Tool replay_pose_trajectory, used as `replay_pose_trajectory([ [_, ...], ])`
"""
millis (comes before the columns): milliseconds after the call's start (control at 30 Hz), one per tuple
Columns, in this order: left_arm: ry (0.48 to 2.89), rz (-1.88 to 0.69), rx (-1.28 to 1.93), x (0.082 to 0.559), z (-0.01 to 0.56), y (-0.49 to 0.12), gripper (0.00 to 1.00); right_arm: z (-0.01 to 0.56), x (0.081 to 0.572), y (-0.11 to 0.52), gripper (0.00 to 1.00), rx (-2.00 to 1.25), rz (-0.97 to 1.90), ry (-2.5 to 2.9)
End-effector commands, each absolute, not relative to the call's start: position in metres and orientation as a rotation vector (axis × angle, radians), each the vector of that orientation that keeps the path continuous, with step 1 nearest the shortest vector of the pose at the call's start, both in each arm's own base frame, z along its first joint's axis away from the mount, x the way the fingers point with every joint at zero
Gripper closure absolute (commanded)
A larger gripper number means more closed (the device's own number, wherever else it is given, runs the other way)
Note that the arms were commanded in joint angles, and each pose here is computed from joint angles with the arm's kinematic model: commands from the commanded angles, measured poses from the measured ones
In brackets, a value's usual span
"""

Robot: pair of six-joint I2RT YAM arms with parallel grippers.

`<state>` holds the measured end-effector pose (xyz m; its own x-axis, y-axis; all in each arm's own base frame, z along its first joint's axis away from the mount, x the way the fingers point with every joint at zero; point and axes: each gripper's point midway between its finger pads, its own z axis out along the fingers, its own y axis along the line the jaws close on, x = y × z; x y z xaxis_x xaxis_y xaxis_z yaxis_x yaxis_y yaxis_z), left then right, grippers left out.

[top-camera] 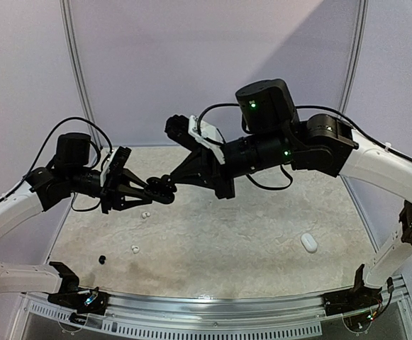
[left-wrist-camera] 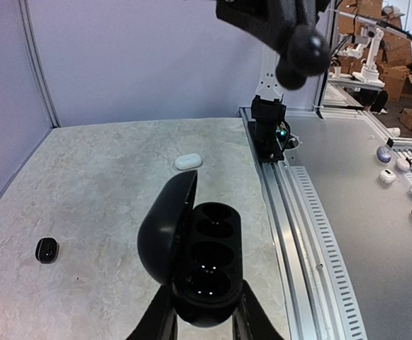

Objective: Insert the wireless bluetooth earbuds into the charging case

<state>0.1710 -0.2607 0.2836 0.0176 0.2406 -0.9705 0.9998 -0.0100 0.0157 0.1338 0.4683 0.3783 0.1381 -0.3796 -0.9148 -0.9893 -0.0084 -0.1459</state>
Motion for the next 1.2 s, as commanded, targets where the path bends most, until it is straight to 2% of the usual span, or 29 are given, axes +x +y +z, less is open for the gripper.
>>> replay_pose_trajectory([
  [0,1.362,-1.067,1.420,0.167,0.290,-0.263,1.00,0.355,0.141,0.477,1.00,-1.626,0.769,1.412],
  [433,1.372,-1.027,1.422,0.169,0.288,-0.263,1.00,0.328,0.161,0.483,1.00,-1.700,0.589,1.447],
  [1100,1.309,-1.009,1.419,0.169,0.295,-0.267,1.00,0.307,0.176,0.488,1.00,-1.716,0.492,1.476],
  [1167,1.295,-1.009,1.424,0.168,0.296,-0.267,1.00,0.306,0.177,0.489,0.97,-1.715,0.482,1.478],
])
